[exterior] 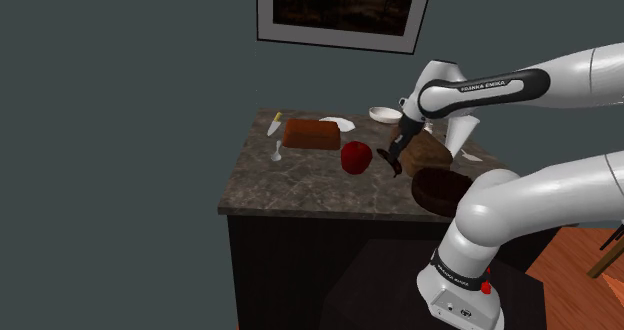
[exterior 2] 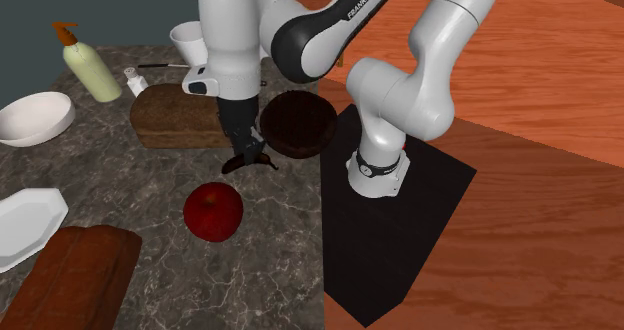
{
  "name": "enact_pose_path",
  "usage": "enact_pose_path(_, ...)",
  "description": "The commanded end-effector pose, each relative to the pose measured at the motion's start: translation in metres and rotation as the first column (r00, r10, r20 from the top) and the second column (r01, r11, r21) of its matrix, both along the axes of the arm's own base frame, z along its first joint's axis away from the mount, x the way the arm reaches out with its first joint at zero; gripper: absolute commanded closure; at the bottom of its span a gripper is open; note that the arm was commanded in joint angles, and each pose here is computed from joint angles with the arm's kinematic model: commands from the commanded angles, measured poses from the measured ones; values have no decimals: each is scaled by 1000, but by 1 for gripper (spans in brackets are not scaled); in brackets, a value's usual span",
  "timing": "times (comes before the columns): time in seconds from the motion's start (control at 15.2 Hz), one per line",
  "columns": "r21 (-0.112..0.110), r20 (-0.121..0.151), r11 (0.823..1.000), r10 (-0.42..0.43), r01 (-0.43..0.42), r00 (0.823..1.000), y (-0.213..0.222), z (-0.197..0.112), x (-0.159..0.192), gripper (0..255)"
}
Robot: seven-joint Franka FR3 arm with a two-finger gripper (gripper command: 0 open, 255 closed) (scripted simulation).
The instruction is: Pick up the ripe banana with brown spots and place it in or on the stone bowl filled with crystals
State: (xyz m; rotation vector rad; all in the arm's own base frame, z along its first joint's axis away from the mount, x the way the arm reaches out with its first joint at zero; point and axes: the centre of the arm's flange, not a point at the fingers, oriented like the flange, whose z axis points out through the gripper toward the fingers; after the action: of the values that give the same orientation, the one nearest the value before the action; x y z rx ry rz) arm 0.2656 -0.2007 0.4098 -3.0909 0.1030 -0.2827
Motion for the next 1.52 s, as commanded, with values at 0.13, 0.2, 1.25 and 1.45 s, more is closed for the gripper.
enact_pose_path(0.13, 0, 0, 1000, 0, 0, 1000, -1, 22, -1, 255)
enact_pose_path(0.2, 0, 0, 1000, 0, 0, 1000, -1, 27, -1, 255)
enact_pose_path(1.25, 0, 0, 1000, 0, 0, 1000, -11, 90, -53, 255)
enact_pose_path(1.45, 0, 0, 1000, 0, 0, 1000, -18, 93, -91, 255)
